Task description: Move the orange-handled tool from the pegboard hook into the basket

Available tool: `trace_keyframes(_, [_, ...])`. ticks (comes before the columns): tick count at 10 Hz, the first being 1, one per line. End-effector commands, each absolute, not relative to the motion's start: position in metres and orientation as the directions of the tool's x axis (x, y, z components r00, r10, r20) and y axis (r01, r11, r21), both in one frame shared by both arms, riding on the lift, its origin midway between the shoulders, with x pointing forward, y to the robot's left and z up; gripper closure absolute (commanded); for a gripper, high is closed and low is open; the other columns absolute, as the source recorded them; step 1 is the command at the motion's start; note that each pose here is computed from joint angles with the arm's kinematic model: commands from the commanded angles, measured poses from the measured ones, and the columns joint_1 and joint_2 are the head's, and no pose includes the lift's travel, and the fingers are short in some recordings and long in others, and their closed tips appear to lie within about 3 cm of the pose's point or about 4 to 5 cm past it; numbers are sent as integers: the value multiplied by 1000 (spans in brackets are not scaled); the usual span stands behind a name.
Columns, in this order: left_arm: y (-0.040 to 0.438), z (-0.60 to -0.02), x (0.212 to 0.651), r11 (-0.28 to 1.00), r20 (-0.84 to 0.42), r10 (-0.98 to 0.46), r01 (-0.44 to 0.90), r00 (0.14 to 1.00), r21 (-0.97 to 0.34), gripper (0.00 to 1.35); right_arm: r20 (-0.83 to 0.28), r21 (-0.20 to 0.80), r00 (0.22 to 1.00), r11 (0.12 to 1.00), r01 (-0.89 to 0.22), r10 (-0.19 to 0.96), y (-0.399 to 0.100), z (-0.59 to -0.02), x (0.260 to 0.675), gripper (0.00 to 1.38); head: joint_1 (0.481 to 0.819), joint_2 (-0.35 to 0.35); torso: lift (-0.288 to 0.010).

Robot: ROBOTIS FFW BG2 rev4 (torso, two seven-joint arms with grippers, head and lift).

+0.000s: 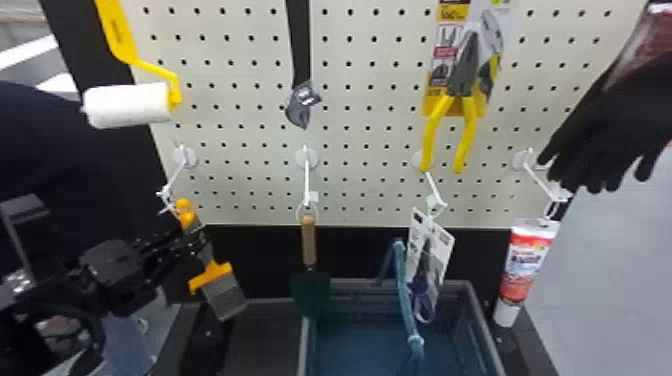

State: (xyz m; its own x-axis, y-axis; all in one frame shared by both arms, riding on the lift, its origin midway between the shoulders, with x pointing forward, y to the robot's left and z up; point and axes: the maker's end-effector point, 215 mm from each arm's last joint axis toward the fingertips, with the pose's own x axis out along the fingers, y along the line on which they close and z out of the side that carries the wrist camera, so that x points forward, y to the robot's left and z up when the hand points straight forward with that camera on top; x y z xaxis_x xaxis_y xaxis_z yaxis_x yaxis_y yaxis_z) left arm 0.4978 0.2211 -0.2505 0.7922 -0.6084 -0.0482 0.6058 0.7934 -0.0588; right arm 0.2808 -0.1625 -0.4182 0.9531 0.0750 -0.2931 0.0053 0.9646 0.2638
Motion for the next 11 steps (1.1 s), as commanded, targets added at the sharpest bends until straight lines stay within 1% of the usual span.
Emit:
trace_keyframes(1, [221,-253,497,794,-53,-607,605,793,-63,1181,-294,265,953,964,6,75,-162,-419,281,395,549,0,-100])
trace_keyframes(4, [225,-254,497,800,-50,-600,596,799,-73,1173,-295,268,952,963,6,77,-162,-419,281,395,549,0,-100])
trace_keyframes(5, [225,-255,496,799,-50,-600,596,798,-81,1130,-295,268,952,963,6,77,-162,-419,281,395,549,0,-100])
trace_keyframes(6, [227,-259,495,805,-52,-591,584,805,-106,930,-295,270,952,963,6,76,-162,-419,281,395,549,0,-100])
trace_keyframes(7, [230,-260,495,810,-50,-583,575,811,-118,685,-297,270,952,963,7,76,-162,-420,280,395,549,0,-100])
trace_keyframes(8, [230,-261,495,810,-52,-582,573,811,-122,556,-297,270,952,963,7,76,-162,-420,280,395,549,0,-100])
trace_keyframes(10, [230,-261,495,809,-50,-583,573,811,-130,533,-297,270,952,963,7,76,-162,-420,280,395,549,0,-100])
trace_keyframes(11, [227,-262,494,806,-53,-588,578,807,-130,665,-299,269,951,963,7,77,-162,-421,279,395,549,0,-100])
